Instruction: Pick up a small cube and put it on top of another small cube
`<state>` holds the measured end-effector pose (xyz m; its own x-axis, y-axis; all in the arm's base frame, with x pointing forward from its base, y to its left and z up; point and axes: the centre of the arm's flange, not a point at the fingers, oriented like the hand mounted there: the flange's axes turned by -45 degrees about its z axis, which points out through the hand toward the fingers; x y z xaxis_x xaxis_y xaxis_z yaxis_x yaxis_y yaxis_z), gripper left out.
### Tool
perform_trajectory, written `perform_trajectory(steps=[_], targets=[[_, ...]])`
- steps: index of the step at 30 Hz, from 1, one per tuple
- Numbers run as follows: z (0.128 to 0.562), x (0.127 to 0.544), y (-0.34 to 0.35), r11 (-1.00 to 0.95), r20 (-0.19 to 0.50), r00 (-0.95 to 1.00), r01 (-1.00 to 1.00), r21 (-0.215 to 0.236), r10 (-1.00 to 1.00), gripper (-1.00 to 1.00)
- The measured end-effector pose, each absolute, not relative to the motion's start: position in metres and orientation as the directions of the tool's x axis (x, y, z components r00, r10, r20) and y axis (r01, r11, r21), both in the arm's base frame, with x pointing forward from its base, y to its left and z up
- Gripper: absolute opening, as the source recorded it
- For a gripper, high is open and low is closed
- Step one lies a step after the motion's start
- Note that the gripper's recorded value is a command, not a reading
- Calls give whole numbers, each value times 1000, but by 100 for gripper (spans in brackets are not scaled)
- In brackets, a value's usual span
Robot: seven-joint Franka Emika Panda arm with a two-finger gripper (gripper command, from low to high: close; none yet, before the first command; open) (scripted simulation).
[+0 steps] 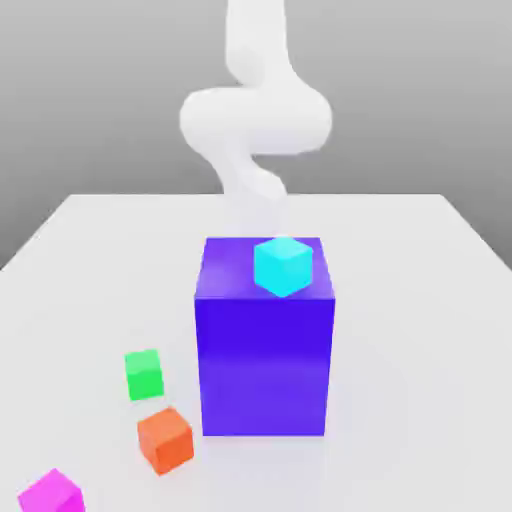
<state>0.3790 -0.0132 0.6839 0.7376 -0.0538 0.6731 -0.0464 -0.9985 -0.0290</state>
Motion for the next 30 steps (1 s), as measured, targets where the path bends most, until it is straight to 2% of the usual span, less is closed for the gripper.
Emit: perform_trajectory(steps=[8,15,23,30], targets=[[579,467,-65,-981,511,838,-181,-71,-192,0],[469,513,-117,-948,357,878,-309,-82,-317,0],[330,527,-180,-887,173,870,-459,-58,-462,0],[204,507,-223,-824,18,824,-566,-8,-566,0]])
